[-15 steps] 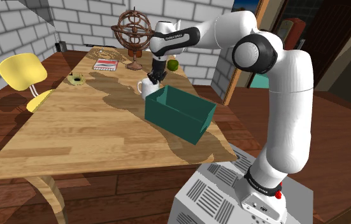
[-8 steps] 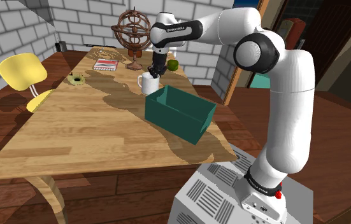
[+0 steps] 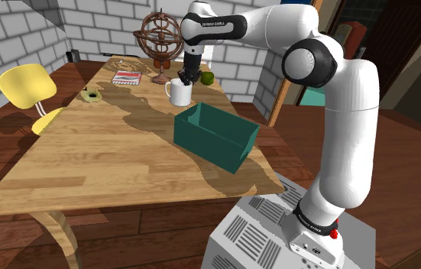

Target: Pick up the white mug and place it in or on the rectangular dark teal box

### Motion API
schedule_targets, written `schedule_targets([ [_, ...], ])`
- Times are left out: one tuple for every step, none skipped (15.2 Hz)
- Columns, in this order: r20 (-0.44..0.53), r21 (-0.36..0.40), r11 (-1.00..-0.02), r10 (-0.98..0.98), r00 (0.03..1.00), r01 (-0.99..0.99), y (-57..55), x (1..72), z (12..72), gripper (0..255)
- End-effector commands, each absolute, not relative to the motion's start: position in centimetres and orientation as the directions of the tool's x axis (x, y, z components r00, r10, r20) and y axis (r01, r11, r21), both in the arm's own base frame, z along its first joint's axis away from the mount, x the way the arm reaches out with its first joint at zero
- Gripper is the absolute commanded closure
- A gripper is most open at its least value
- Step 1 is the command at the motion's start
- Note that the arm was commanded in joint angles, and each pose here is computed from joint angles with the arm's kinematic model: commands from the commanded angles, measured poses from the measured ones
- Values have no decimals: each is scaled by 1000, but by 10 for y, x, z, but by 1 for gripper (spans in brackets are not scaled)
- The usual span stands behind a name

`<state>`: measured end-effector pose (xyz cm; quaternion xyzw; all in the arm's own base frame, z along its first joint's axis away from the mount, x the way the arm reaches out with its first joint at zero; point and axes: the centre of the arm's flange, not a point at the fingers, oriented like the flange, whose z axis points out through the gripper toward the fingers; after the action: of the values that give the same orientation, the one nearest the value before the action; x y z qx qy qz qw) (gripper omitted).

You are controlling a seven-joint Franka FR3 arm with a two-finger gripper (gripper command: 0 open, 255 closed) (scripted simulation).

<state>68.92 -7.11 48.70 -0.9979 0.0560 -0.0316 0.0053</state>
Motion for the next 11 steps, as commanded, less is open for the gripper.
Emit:
schedule_targets([
  [63, -14, -994, -112, 992, -112, -71, 690, 499, 255],
  [63, -14, -994, -112, 992, -112, -71, 690, 504, 255],
  [63, -14, -994, -112, 992, -112, -71, 690, 509, 255],
  [63, -14, -994, -112, 992, -112, -71, 690, 514, 255],
  [63, -14, -994, -112, 992, -112, -71, 690, 520, 255],
  [63, -14, -994, -112, 992, -112, -71, 690, 525, 255],
  [63, -14, -994, -112, 992, -112, -71, 690, 530, 255],
  [63, -14, -994, -112, 992, -112, -71, 690, 536, 255],
  [63, -14, -994, -112, 992, -112, -71, 690, 541, 255],
  [63, -14, -994, -112, 992, -112, -71, 690, 546, 255],
  [63, -14, -994, -112, 992, -112, -71, 690, 551, 255],
])
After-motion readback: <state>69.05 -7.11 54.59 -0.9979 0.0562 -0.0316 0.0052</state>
